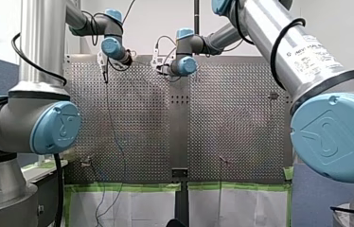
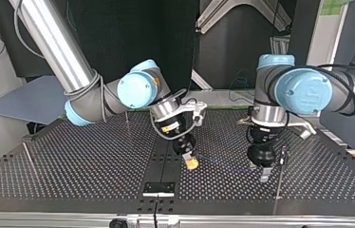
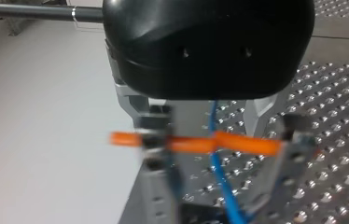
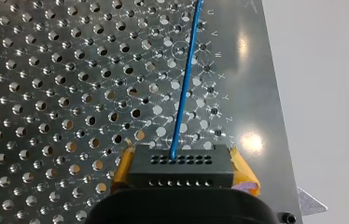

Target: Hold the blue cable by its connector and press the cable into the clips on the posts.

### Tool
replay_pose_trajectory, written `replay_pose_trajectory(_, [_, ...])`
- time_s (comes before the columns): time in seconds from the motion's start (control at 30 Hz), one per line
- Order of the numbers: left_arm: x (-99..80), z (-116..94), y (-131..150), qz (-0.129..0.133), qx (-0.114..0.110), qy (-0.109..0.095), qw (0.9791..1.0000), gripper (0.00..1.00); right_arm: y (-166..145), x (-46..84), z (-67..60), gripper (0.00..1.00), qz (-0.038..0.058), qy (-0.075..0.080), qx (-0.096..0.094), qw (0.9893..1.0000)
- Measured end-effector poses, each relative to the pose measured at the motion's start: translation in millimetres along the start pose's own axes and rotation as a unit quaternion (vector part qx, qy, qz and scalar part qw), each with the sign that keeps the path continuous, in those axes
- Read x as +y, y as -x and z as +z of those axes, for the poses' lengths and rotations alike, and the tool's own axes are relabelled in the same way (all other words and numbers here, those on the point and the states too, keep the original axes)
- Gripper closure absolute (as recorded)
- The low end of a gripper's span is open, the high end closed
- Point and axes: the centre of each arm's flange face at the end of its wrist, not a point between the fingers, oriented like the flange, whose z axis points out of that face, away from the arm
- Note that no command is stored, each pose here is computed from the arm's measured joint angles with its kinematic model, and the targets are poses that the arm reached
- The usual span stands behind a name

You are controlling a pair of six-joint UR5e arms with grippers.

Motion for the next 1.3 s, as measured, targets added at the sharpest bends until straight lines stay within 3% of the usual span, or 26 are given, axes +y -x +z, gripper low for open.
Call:
replay_pose_trajectory(0.57, [-4.7, 1.1, -8.9, 0.012, 0.009, 0.002, 0.9999, 0.00, 0.8, -1.2, -0.8, 1.00, -0.0003, -0.001, -0.004, 1.0000])
replay_pose_trajectory(0.6, [-4.6, 1.0, -8.9, 0.012, 0.009, 0.003, 0.9999, 0.10, 0.9, -1.3, -0.9, 1.00, -0.0004, -0.001, -0.004, 1.0000])
replay_pose_trajectory(0.63, [-4.5, 0.8, -9.0, 0.012, 0.009, 0.004, 0.9999, 0.10, 1.0, -1.3, -0.9, 1.00, -0.0005, -0.001, -0.004, 1.0000])
replay_pose_trajectory(0.67, [-4.1, 0.6, -8.9, 0.013, 0.010, 0.006, 0.9999, 0.17, 1.1, -1.3, -1.0, 1.00, -0.0006, -0.001, -0.004, 1.0000])
replay_pose_trajectory(0.7, [-3.8, 0.5, -9.0, 0.013, 0.010, 0.008, 0.9998, 0.31, 1.2, -1.5, -1.0, 1.00, -0.0006, -0.001, -0.005, 1.0000])
replay_pose_trajectory(0.73, [-3.5, 0.5, -9.1, 0.013, 0.010, 0.009, 0.9998, 0.31, 1.2, -1.4, -1.1, 1.00, -0.0008, -0.001, -0.005, 1.0000])
replay_pose_trajectory(0.8, [-3.2, 0.2, -9.2, 0.013, 0.010, 0.011, 0.9998, 0.59, 1.2, -1.3, -1.1, 1.00, -0.0011, -0.001, -0.005, 1.0000])
replay_pose_trajectory(0.83, [-3.3, 0.0, -9.4, 0.013, 0.011, 0.011, 0.9998, 0.59, 1.3, -1.4, -1.1, 1.00, -0.0012, -0.001, -0.005, 1.0000])
replay_pose_trajectory(0.87, [-3.2, -0.3, -9.5, 0.013, 0.012, 0.012, 0.9998, 0.78, 1.3, -1.4, -1.1, 1.00, -0.0013, -0.001, -0.005, 1.0000])
replay_pose_trajectory(0.9, [-3.2, -0.6, -9.6, 0.013, 0.013, 0.013, 0.9997, 0.89, 1.3, -1.4, -1.1, 1.00, -0.0014, -0.001, -0.005, 1.0000])
replay_pose_trajectory(0.93, [-3.2, -0.8, -9.7, 0.013, 0.013, 0.014, 0.9997, 0.89, 1.3, -1.5, -1.1, 1.00, -0.0014, -0.001, -0.005, 1.0000])
replay_pose_trajectory(0.97, [-3.0, -1.1, -10.0, 0.013, 0.014, 0.015, 0.9997, 1.00, 1.2, -1.5, -1.1, 1.00, -0.0015, -0.001, -0.005, 1.0000])
replay_pose_trajectory(1.3, [-2.0, -2.7, -11.2, 0.013, 0.020, 0.022, 0.9995, 1.00, 1.6, -1.8, -1.4, 1.00, -0.0015, -0.001, -0.006, 1.0000])
